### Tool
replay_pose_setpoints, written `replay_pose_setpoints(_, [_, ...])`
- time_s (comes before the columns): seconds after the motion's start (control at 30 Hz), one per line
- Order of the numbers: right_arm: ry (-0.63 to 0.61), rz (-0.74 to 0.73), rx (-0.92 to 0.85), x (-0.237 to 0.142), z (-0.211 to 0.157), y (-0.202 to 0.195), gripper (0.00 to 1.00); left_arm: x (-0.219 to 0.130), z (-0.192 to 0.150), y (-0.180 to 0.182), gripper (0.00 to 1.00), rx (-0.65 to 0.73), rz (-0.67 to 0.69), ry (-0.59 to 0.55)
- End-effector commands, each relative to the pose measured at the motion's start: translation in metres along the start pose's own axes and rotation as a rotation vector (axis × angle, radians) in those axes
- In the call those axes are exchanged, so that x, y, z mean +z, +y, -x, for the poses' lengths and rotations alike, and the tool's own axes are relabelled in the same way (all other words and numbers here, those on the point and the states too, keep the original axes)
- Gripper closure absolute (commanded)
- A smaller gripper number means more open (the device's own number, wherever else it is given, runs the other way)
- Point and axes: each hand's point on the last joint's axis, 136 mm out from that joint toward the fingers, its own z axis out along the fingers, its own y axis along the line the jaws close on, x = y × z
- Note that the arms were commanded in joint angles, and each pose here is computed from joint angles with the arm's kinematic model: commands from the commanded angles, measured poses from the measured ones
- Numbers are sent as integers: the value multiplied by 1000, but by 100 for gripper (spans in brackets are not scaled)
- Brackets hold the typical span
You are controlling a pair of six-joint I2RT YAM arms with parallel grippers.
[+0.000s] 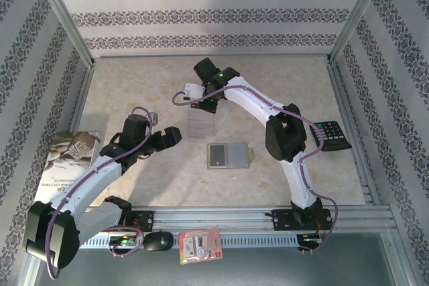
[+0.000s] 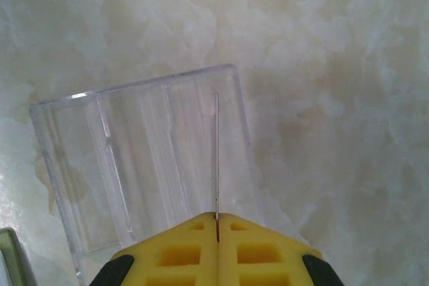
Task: Take the credit cards out of the card holder
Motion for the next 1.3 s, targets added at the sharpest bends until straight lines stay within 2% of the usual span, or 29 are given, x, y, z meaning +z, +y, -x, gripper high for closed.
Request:
replay_pose_setpoints(0.0, [-18,-17,-11,-6,2,-5,100,0,7,-2,8,-8,-20,-21])
replay_pose_setpoints(0.53, [0,31,-12,7,-4,7,100,4,7,-1,8,-21,-25,-17])
replay_pose_setpoints(0.6, [0,24,-9,8,-4,5,94,5,7,-1,9,-23,-24,-15])
replay_pose_setpoints(0.7, [-9,-24,4,8,-1,-4,78,4,6,-2,9,-22,-30,-16])
replay_pose_setpoints(0.77, [-25,-59,7,6,3,-10,72,5,6,-2,9,-25,-33,-15])
replay_pose_setpoints(1.0, [-89,-189,36,-5,19,-29,70,6,5,-1,9,-29,-38,-14])
replay_pose_setpoints(1.1, [-175,-211,61,-23,33,-29,67,4,6,-5,7,-27,-58,-23])
replay_pose_setpoints(1.13, [-203,-220,67,-32,38,-29,65,3,7,-7,1,-25,-69,-31])
replay_pose_setpoints(1.27, [-291,-246,114,-62,55,-23,64,2,10,-14,0,-24,-110,-53])
